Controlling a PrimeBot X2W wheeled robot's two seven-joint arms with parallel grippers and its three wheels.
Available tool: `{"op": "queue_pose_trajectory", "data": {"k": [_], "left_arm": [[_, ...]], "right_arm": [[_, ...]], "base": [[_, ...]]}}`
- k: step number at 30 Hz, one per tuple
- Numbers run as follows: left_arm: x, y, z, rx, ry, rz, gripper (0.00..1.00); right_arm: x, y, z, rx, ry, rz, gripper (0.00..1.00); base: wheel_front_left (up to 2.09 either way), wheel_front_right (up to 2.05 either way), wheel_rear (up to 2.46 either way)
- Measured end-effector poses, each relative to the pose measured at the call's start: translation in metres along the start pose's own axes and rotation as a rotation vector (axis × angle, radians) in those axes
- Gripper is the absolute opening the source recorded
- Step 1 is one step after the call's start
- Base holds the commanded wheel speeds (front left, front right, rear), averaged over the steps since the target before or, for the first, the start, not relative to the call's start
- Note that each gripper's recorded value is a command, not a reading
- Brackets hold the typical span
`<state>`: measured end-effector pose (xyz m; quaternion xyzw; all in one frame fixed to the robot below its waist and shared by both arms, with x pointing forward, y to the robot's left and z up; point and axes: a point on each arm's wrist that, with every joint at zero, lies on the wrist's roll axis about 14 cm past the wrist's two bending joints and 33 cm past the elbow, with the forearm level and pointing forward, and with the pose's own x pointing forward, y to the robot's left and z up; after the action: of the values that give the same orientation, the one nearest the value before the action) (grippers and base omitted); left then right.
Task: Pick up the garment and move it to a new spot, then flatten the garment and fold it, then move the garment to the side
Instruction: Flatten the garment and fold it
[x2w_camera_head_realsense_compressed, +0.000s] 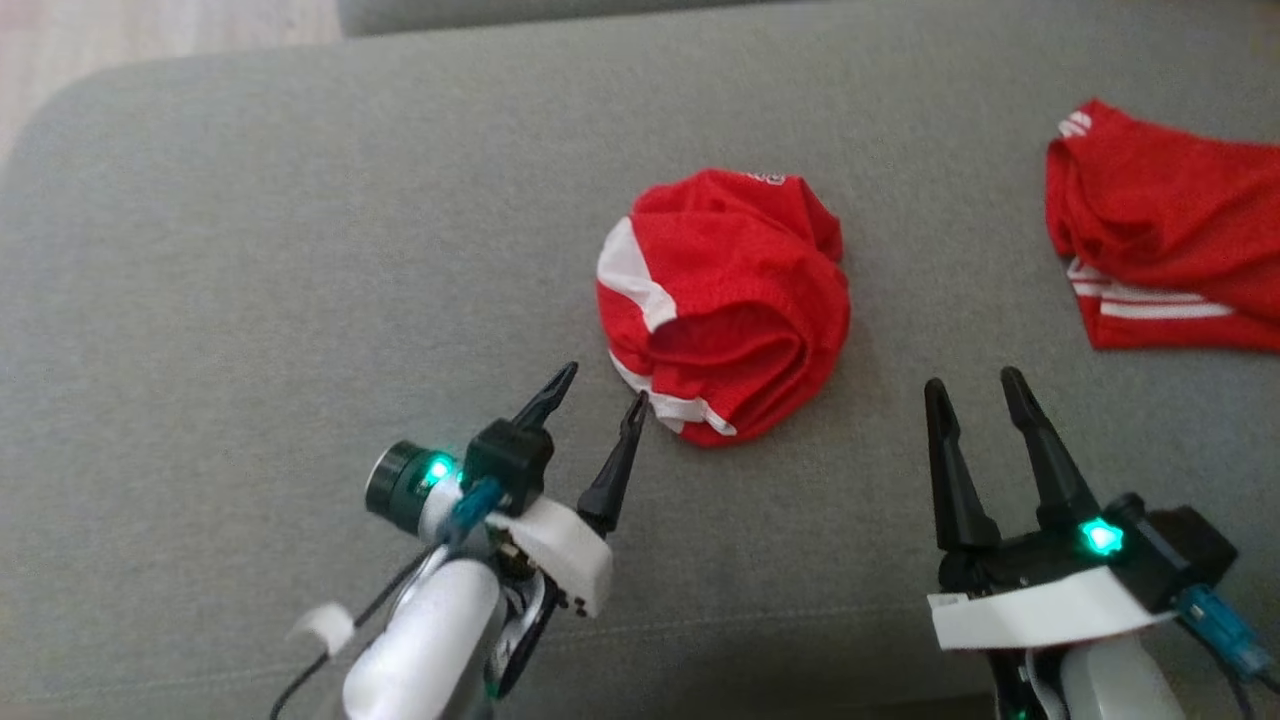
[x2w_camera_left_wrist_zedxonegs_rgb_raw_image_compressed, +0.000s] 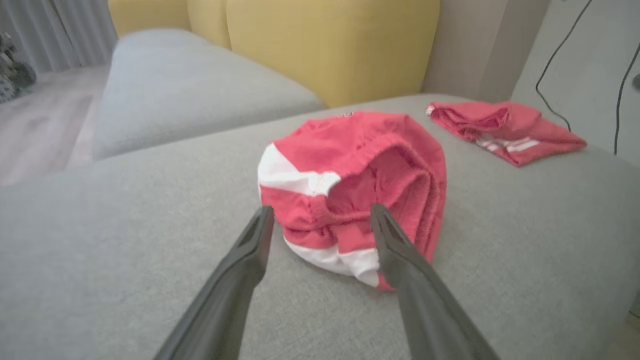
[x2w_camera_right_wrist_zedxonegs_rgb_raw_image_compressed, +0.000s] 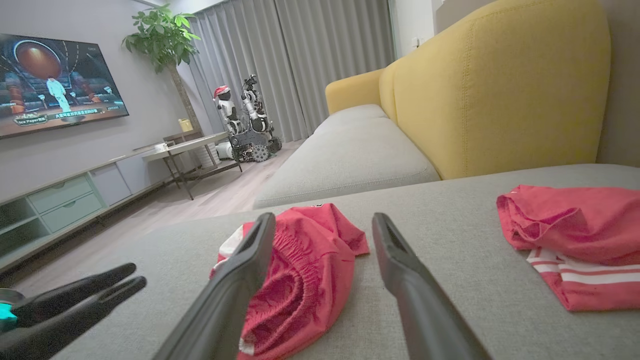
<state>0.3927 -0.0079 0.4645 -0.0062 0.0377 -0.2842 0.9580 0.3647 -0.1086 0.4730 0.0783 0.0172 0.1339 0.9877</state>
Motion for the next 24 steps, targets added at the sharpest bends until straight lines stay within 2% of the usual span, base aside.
{"op": "queue_pose_trajectory", "data": {"k": [4, 10, 16, 17, 18, 24], "left_arm": [[0.019, -0.007, -0.029, -0.026, 0.101, -0.058, 1.0], [0.049, -0.014, -0.027, -0.026, 0.106, -0.103, 1.0], [0.058, -0.007, -0.045, -0.005, 0.168, -0.074, 1.0], [0.06, -0.004, -0.046, -0.001, 0.172, -0.055, 0.31], [0.063, 0.0, -0.046, 0.011, 0.173, -0.038, 0.0], [0.083, 0.03, -0.021, 0.097, 0.114, 0.043, 0.0]], "right_arm": [[0.001, -0.011, -0.006, -0.003, 0.021, -0.027, 1.0], [0.002, -0.023, -0.012, -0.005, 0.04, -0.063, 1.0], [0.002, -0.025, -0.016, -0.004, 0.052, -0.068, 1.0], [0.002, -0.025, -0.016, -0.004, 0.054, -0.068, 1.0], [0.002, -0.025, -0.017, -0.005, 0.056, -0.069, 1.0], [0.005, -0.029, -0.006, -0.019, 0.025, -0.077, 1.0]], "base": [[0.0, 0.0, 0.0], [0.0, 0.0, 0.0], [0.0, 0.0, 0.0], [0.0, 0.0, 0.0], [0.0, 0.0, 0.0], [0.0, 0.0, 0.0]]}}
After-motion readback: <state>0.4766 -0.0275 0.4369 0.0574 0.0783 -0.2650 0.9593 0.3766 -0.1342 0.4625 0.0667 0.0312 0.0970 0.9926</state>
